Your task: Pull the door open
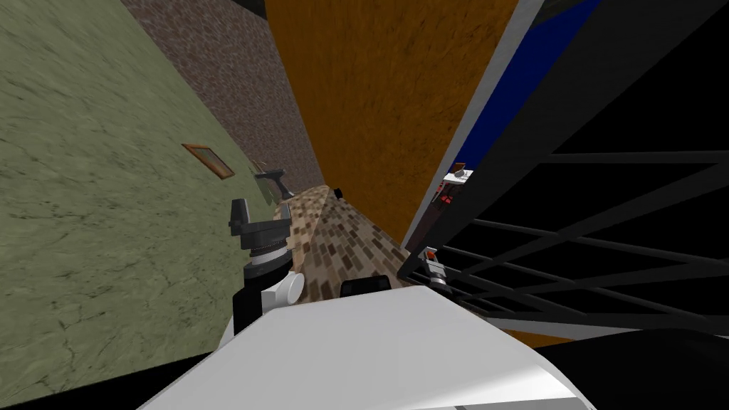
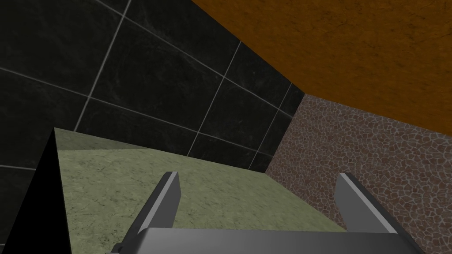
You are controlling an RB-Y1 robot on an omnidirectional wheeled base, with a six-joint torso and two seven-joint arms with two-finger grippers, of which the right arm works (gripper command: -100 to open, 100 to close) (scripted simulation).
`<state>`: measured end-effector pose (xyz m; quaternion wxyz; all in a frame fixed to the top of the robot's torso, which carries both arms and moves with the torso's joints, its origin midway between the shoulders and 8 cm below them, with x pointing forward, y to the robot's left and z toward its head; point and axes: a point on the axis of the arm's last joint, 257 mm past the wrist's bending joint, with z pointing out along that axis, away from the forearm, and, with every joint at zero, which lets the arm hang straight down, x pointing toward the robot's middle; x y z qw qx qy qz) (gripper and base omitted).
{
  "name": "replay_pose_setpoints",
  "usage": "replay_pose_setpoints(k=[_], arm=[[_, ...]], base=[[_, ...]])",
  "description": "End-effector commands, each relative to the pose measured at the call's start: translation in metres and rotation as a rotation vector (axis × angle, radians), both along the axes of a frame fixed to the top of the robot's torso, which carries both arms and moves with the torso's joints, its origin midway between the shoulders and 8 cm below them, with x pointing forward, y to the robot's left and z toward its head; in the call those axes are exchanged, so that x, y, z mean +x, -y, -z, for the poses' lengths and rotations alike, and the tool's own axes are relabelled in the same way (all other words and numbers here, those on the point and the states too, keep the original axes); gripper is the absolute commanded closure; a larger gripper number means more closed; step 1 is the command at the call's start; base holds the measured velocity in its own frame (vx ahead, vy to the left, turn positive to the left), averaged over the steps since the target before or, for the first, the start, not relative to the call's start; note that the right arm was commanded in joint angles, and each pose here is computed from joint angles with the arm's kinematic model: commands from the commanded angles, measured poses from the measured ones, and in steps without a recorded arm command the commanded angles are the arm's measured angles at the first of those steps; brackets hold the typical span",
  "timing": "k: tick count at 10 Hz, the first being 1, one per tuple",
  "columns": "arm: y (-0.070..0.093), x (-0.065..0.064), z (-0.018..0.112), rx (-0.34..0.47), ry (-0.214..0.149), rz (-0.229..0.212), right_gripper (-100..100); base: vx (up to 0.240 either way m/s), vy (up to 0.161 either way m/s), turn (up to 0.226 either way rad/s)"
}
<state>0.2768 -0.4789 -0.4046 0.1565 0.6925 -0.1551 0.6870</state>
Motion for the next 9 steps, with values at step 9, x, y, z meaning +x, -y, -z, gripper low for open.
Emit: replay_pose_setpoints(k=[9], arm=[[-0.046,-0.005,-0.004,0.000,0.005,-0.178,100]], base=[[-0.205,-0.005,0.056]])
